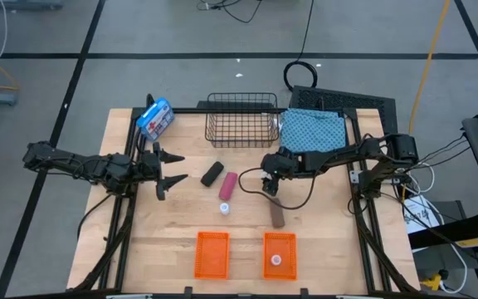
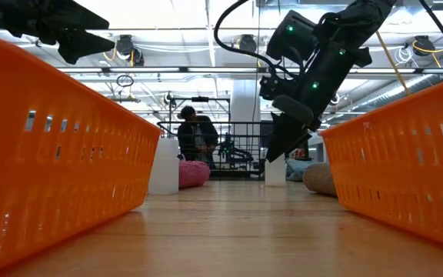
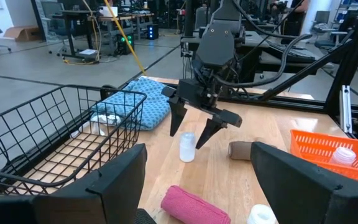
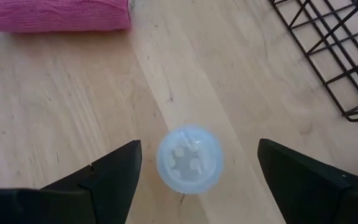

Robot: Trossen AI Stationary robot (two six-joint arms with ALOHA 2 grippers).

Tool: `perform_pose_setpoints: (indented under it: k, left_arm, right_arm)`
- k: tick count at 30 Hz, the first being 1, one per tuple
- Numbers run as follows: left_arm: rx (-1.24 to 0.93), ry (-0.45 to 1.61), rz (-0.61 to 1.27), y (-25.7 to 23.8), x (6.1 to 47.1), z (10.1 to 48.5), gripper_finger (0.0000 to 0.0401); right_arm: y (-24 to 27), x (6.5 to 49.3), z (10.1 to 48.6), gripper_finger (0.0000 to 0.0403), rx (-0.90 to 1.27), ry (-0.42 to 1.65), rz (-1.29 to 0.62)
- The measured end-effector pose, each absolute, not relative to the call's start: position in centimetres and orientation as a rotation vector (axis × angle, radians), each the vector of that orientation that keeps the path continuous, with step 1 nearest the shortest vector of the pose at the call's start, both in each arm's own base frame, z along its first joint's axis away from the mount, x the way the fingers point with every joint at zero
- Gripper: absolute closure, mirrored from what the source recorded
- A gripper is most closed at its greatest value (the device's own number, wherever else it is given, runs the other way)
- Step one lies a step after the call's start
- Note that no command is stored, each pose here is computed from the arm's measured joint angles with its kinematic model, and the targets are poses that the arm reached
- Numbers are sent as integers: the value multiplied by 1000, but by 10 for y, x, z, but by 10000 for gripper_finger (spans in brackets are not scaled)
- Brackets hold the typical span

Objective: Pick & Place Medicine items
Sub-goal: Put the top transparent pill bottle into the right orange basket

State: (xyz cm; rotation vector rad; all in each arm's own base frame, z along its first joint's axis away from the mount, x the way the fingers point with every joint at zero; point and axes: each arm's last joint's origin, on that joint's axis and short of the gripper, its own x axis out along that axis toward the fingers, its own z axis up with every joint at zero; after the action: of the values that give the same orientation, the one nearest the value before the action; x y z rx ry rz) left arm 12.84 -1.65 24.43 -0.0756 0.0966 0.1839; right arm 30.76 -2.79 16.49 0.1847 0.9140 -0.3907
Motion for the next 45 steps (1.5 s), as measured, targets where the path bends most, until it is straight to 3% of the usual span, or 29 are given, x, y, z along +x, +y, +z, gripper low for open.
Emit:
perform_pose_setpoints:
  k: [5,32,45]
  left_arm:
    - [-76,97,184,-17,128,244,103]
    - [-76,97,184,-17,128,244,103]
    - [-76,96,184,-17,128,244,103]
  right_arm:
    - [-28,308,165,108,185,914,-391]
    - [-28,308,165,266,186,914,-391]
    - [-27,306,171,266,187,900,-378]
